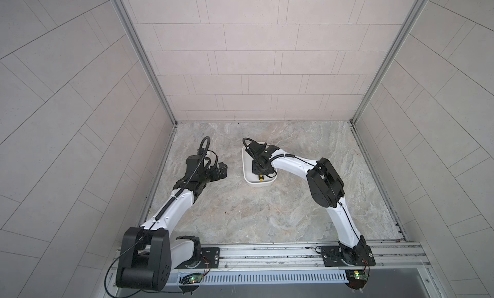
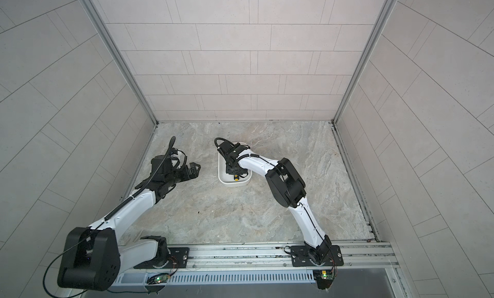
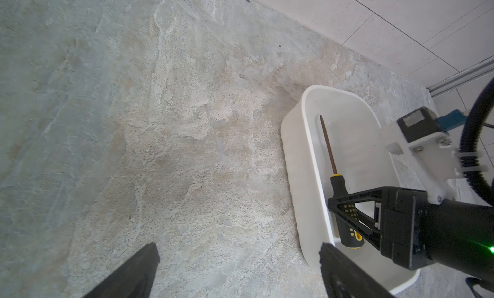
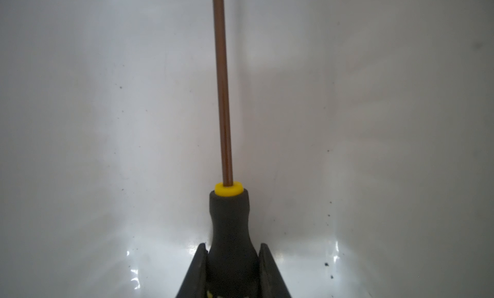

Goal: Put the screwdriver in the bin
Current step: Place the screwdriver into the bin, then reset both arms

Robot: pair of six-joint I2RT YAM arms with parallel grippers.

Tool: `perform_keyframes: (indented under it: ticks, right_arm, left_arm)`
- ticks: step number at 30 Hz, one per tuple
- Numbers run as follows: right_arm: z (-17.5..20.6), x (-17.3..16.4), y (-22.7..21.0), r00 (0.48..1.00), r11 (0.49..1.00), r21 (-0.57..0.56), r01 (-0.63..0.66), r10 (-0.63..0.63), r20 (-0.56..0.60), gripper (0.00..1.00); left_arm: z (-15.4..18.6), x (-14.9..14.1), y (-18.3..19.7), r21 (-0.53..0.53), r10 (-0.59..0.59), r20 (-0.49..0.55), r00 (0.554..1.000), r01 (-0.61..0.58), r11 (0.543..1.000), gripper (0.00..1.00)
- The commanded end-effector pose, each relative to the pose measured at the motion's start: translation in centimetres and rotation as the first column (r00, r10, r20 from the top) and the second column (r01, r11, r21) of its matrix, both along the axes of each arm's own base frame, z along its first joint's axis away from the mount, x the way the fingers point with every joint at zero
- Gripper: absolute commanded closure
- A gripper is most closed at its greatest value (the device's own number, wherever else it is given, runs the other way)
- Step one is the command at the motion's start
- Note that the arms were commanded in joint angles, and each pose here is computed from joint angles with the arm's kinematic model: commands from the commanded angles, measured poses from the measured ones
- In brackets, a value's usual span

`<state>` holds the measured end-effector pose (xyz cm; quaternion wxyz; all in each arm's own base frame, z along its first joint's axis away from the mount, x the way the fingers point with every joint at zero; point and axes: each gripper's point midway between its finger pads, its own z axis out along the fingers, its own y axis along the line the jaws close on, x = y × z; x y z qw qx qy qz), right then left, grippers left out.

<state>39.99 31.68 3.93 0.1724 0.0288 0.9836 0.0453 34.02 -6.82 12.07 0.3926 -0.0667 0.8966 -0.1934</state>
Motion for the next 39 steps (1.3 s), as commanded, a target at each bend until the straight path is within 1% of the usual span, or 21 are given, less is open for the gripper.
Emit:
perform_keyframes:
  ticks: [1,3,6,8,10,12,15,21,23,28,30,32,33,36,38,39]
  right_arm:
    - [-0.1,0.1,-0.3,1.0,0.999,-0.028,0.021,-0.021,0.0,1.0]
    - [-0.3,0.1,-0.3,1.0,0.999,-0.032,0.02,-0.02,-0.004,0.97]
    - [-0.5,0.0,-0.3,1.0,0.999,-0.036,0.019,-0.019,-0.007,0.97]
    - [-0.6,0.0,-0.3,1.0,0.999,-0.039,0.018,-0.019,-0.01,0.93]
    - [-0.8,-0.1,-0.4,1.0,0.999,-0.042,0.016,-0.017,-0.015,0.86]
    - [-0.8,-0.1,-0.4,1.0,0.999,-0.044,0.014,-0.015,-0.016,0.82]
    - [-0.7,-0.1,-0.4,1.0,0.999,-0.044,0.009,-0.009,-0.018,0.73]
    - [0.6,-0.2,-0.1,1.0,0.999,-0.03,-0.015,0.015,-0.013,0.57]
    - [1.6,-0.3,-0.1,0.999,0.999,-0.022,-0.031,0.03,-0.009,0.54]
    - [6.1,-0.9,-0.5,0.994,0.994,-0.002,-0.111,0.111,0.008,0.49]
    - [8.6,-1.2,-1.2,0.985,0.985,0.0,-0.173,0.173,0.015,0.48]
    - [10.9,-1.4,-1.7,0.965,0.965,0.002,-0.261,0.26,0.037,0.48]
    - [12.1,-1.6,-2.1,0.949,0.951,-0.009,-0.309,0.309,0.056,0.48]
    - [15.1,-1.4,-4.6,0.906,0.917,-0.086,-0.389,0.398,0.145,0.48]
    - [16.4,-1.1,-6.4,0.878,0.905,-0.118,-0.409,0.425,0.222,0.47]
    - [17.7,-0.9,-7.5,0.861,0.905,-0.122,-0.406,0.424,0.281,0.46]
  left_arm:
    - [-0.7,-0.3,0.0,0.016,-0.006,-0.015,1.0,0.007,1.0,0.0]
    - [-0.7,-0.3,0.0,0.016,-0.008,-0.016,1.0,0.008,1.0,0.0]
    - [-0.7,-0.3,0.0,0.014,-0.008,-0.016,1.0,0.009,1.0,0.0]
    - [-0.7,-0.3,-0.1,0.014,-0.01,-0.014,1.0,0.01,1.0,0.0]
    - [-0.7,-0.3,0.0,0.016,-0.01,-0.013,1.0,0.01,1.0,0.0]
    - [-0.7,-0.3,0.0,0.017,-0.01,-0.015,1.0,0.01,1.0,0.0]
    - [-0.7,-0.3,-0.1,0.016,-0.01,-0.013,1.0,0.011,1.0,0.0]
    - [-0.8,-0.3,0.0,0.02,-0.009,-0.015,1.0,0.009,1.0,0.0]
    - [-0.7,-0.2,0.0,0.019,-0.009,-0.012,1.0,0.01,1.0,0.0]
    - [-0.8,-0.3,0.1,0.029,-0.005,-0.014,1.0,0.005,1.0,0.0]
    - [-0.8,-0.3,0.2,0.032,-0.003,-0.012,1.0,0.004,0.999,0.0]
    - [-0.7,-0.2,0.3,0.035,0.001,-0.008,1.0,0.0,0.999,0.0]
    - [-0.7,-0.1,0.4,0.038,0.004,-0.006,1.0,-0.004,0.999,0.0]
    - [-0.4,0.1,0.6,0.051,0.013,0.012,1.0,-0.013,0.999,0.0]
    - [-0.2,0.2,0.9,0.064,0.024,0.024,0.999,-0.025,0.998,0.0]
    - [0.1,0.3,1.1,0.074,0.031,0.035,0.999,-0.033,0.997,0.0]
